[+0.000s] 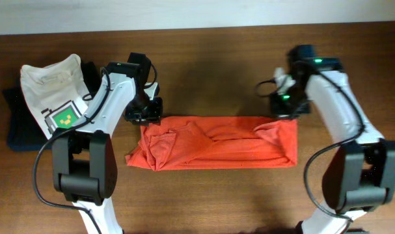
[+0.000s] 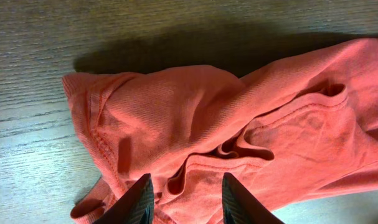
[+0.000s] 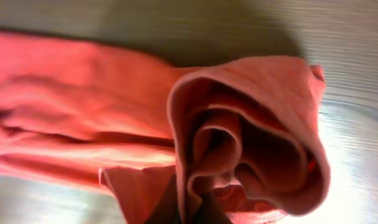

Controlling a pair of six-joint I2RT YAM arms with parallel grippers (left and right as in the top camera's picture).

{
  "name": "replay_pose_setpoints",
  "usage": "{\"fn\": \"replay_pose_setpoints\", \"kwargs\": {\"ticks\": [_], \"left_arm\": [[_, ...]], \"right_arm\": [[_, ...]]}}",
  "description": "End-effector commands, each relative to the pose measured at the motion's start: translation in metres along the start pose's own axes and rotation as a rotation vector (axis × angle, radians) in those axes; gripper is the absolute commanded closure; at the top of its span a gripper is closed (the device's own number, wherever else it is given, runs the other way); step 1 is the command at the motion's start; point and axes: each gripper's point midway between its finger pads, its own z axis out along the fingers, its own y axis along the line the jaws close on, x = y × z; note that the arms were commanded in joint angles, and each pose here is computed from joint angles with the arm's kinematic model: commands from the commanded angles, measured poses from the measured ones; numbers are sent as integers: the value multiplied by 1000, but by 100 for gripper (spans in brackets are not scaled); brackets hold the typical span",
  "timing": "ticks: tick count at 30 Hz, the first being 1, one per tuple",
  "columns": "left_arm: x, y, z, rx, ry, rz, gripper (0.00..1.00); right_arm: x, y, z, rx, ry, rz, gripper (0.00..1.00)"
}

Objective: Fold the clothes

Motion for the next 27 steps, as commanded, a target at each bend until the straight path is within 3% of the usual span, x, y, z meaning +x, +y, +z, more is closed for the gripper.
{"fn": "replay_pose_setpoints", "kwargs": {"ticks": [1,10,21,27], "left_arm": [[-4,-4,-13,17,-37,0,65],[-1,-4,-13,15,-26,-1,64],[-1,-4,-13,14,-24,-2,64],[0,-4,-13,14,-22,-3,64]], "right_arm": [[2,43,6,-13,12,-40,96],[19,96,32,-7,92,-185,96],[28,69,28,76,145,-218,96],[47,47,21,58,249,-409,96]]}}
